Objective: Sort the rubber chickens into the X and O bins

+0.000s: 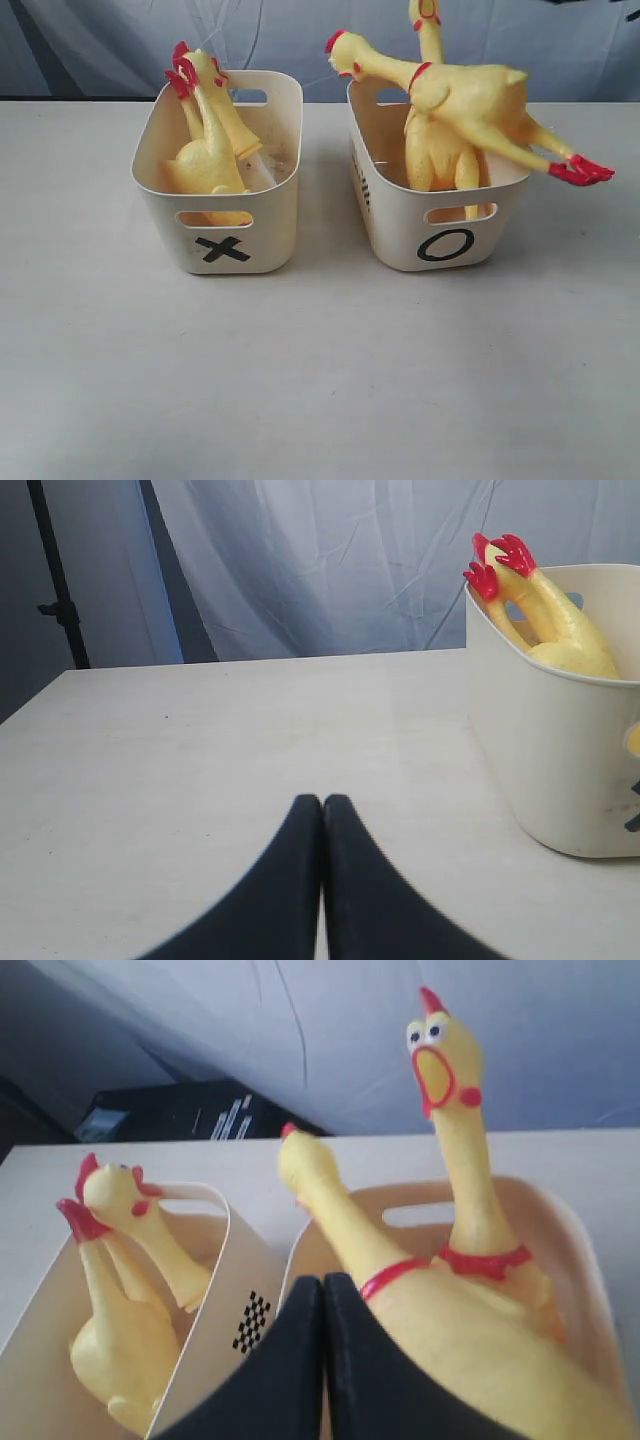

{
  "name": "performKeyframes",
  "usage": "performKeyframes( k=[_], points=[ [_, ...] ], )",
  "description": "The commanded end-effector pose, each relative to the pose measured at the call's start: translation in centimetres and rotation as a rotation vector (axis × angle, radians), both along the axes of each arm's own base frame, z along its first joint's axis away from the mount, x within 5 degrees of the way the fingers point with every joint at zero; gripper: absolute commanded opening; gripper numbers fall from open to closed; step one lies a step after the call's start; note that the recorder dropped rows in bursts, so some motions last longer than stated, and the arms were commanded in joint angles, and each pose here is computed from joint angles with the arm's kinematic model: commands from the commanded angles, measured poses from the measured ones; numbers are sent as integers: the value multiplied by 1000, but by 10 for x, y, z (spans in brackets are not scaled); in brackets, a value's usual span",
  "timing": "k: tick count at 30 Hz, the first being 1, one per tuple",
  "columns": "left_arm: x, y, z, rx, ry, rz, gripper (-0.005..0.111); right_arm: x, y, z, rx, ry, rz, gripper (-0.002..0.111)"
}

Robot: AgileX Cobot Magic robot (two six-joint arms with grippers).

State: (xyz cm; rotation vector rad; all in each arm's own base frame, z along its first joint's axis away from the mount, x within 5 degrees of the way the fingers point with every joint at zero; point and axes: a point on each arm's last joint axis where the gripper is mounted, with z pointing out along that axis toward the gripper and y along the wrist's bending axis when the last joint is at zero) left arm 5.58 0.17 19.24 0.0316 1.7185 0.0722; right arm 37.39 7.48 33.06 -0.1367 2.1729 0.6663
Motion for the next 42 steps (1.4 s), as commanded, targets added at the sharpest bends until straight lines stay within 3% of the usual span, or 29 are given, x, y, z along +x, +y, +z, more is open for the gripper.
performKeyframes(
  k=[1, 3, 4, 6, 7, 9, 11, 16, 24, 35, 39, 42],
  points=[
    [0, 0, 0, -9, -3, -5, 0, 10, 10, -22, 14, 66, 32, 11],
    [0, 0, 0, -9, -3, -5, 0, 7, 12, -21, 30, 85, 54, 28],
    [0, 0, 0, -9, -3, -5, 0, 2, 13, -16, 13, 74, 83, 43],
    [0, 0, 0, -9, -3, -5, 0, -8, 12, -3, -53, 18, 140, 54],
    [0, 0, 0, -9, -3, -5, 0, -12, 10, 3, -75, -6, 142, 53],
    [0, 0, 0, -9, -3, -5, 0, -26, 1, 24, -229, -108, 134, 35],
    [0, 0, 0, -9, -3, -5, 0, -44, -13, 47, -377, -195, 74, 1],
    [0, 0, 0, -9, -3, -5, 0, -100, -31, 50, -521, -288, 9, 2],
    [0, 0, 0, -9, -3, -5, 0, -181, -37, 6, -471, -152, 35, 2],
    [0, 0, 0, -9, -3, -5, 0, -209, -36, 10, -467, -113, 92, 2],
    [0, 0, 0, 3, -3, -4, 0, -234, -62, 26, -660, -225, -38, 2],
    [0, 0, 0, 3, -3, -4, 0, -266, -74, 38, -660, -309, -195, 2]
  ],
)
